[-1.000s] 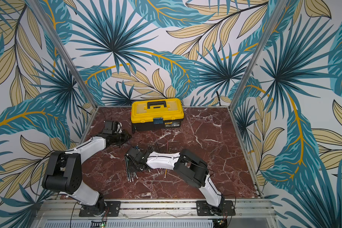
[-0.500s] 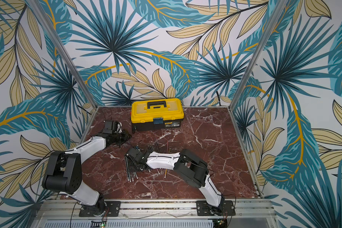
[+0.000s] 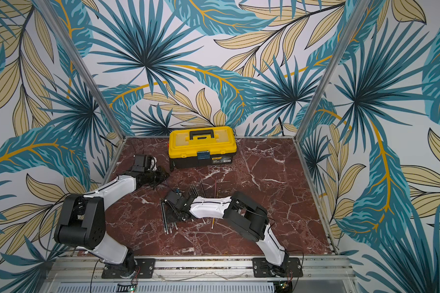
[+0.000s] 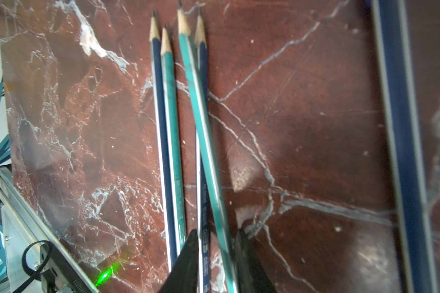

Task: Remove the protective cover of the pencils
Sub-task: Place the pencil at the center of the board, then place the protective sleeve at the center of the board.

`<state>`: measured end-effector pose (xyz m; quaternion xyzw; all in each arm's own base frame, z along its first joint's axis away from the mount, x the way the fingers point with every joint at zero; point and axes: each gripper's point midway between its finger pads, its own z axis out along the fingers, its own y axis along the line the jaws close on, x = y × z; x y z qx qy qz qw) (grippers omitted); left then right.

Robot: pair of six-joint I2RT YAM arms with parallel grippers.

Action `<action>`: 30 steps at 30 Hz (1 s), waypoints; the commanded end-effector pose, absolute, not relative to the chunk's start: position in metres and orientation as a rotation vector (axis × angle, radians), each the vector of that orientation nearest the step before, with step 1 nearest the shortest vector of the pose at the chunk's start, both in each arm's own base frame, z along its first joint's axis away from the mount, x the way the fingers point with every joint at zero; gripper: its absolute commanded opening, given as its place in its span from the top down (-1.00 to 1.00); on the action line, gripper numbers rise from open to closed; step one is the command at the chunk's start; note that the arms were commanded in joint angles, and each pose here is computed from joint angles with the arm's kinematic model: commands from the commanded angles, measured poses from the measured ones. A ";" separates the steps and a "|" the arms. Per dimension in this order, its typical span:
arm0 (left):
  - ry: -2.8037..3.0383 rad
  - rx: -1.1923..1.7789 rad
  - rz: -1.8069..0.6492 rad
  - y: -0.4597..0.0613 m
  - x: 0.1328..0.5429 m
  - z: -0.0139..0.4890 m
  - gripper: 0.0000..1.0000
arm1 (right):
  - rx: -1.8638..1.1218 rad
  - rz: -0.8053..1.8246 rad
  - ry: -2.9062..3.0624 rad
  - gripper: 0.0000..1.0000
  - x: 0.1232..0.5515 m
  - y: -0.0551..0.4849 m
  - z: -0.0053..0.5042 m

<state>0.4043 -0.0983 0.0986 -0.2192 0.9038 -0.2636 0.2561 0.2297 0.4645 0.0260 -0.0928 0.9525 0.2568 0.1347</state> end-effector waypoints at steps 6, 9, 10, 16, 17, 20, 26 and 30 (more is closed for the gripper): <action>2.441 -0.569 -0.704 -0.098 0.412 0.107 0.97 | -0.291 0.758 2.800 0.45 0.209 0.468 0.010; 2.446 -0.568 -0.703 -0.098 0.412 0.106 0.97 | -0.288 0.734 2.796 0.45 0.211 0.466 0.009; 2.449 -0.568 -0.700 -0.098 0.413 0.105 0.97 | -0.289 0.724 2.790 0.45 0.212 0.465 0.011; 2.502 -0.557 -0.680 -0.102 0.412 0.097 0.97 | -0.299 0.651 2.782 0.45 0.217 0.456 0.018; 2.517 -0.556 -0.673 -0.103 0.412 0.094 0.97 | -0.303 0.642 2.773 0.44 0.218 0.455 0.022; 2.562 -0.560 -0.652 -0.105 0.413 0.084 0.97 | -0.315 0.614 2.738 0.37 0.223 0.451 0.038; 2.648 -0.578 -0.614 -0.106 0.415 0.063 0.96 | -0.321 0.544 2.658 0.12 0.234 0.436 0.072; 2.675 -0.583 -0.583 -0.104 0.418 0.056 0.95 | -0.307 0.495 2.607 0.05 0.241 0.423 0.085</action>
